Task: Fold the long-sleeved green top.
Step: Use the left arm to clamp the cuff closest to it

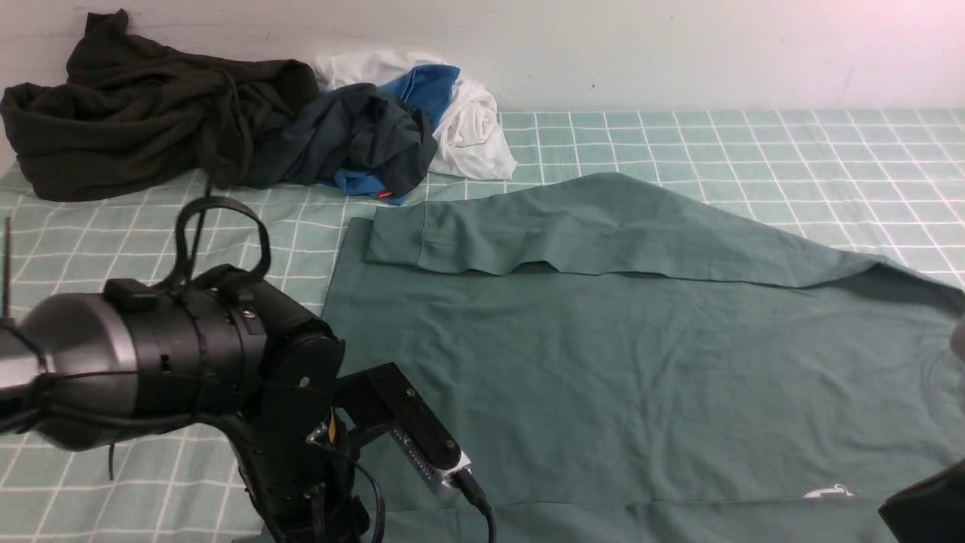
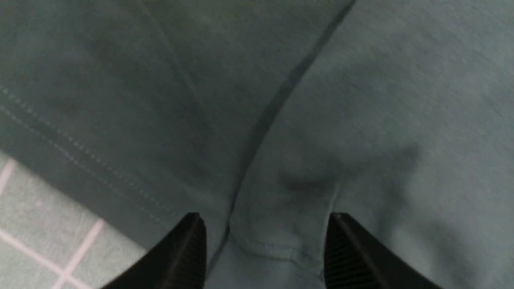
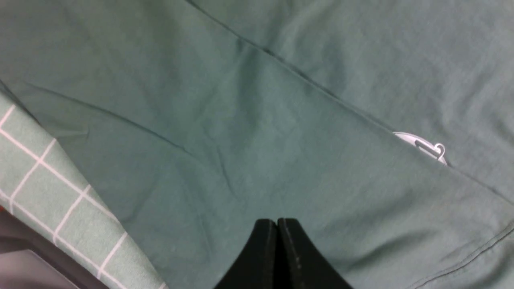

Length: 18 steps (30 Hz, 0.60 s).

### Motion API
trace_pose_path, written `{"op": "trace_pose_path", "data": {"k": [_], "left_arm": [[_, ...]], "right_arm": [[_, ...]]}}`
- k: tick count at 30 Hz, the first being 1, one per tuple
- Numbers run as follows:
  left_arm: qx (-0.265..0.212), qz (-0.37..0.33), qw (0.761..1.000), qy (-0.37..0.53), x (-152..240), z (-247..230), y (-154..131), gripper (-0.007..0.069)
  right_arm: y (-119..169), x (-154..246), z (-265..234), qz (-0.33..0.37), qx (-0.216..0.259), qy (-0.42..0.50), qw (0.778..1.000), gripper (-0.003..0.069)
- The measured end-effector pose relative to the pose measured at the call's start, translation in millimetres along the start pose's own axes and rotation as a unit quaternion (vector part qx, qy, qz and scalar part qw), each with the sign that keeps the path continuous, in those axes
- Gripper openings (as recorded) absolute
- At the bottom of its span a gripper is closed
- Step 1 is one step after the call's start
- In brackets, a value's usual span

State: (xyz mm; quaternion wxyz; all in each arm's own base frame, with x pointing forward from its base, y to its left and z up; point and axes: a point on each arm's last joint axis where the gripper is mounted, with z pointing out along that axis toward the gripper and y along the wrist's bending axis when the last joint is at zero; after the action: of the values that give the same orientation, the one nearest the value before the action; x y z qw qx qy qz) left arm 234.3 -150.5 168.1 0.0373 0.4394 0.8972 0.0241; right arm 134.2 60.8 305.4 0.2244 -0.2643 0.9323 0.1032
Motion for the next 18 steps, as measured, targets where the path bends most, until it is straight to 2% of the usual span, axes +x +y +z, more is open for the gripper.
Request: {"op": "trace_pose_path", "data": {"k": [5, 8, 10, 12, 14, 18], "left_arm": [[0.006, 0.000, 1.000, 0.010, -4, 13, 0, 0.0356], [0.008, -0.003, 1.000, 0.012, -5, 13, 0, 0.0293], [0.009, -0.003, 1.000, 0.015, -5, 12, 0, 0.0161], [0.010, -0.003, 1.000, 0.019, -7, 10, 1, 0.0071], [0.010, -0.004, 1.000, 0.022, -11, 5, 3, 0.0034], [0.002, -0.006, 1.000, 0.008, -29, -19, 11, 0.0022]], "right_arm": [[0, -2, 0, 0.000, 0.003, -0.009, 1.000, -0.0014], [0, -2, 0, 0.001, 0.003, -0.008, 1.000, -0.0014], [0, -2, 0, 0.001, 0.003, -0.009, 1.000, -0.0014], [0, -2, 0, 0.002, 0.003, -0.009, 1.000, -0.0014], [-1, -2, 0, 0.001, 0.004, -0.009, 1.000, -0.0014], [-2, -3, 0, -0.002, 0.013, -0.016, 1.000, -0.0014]]}}
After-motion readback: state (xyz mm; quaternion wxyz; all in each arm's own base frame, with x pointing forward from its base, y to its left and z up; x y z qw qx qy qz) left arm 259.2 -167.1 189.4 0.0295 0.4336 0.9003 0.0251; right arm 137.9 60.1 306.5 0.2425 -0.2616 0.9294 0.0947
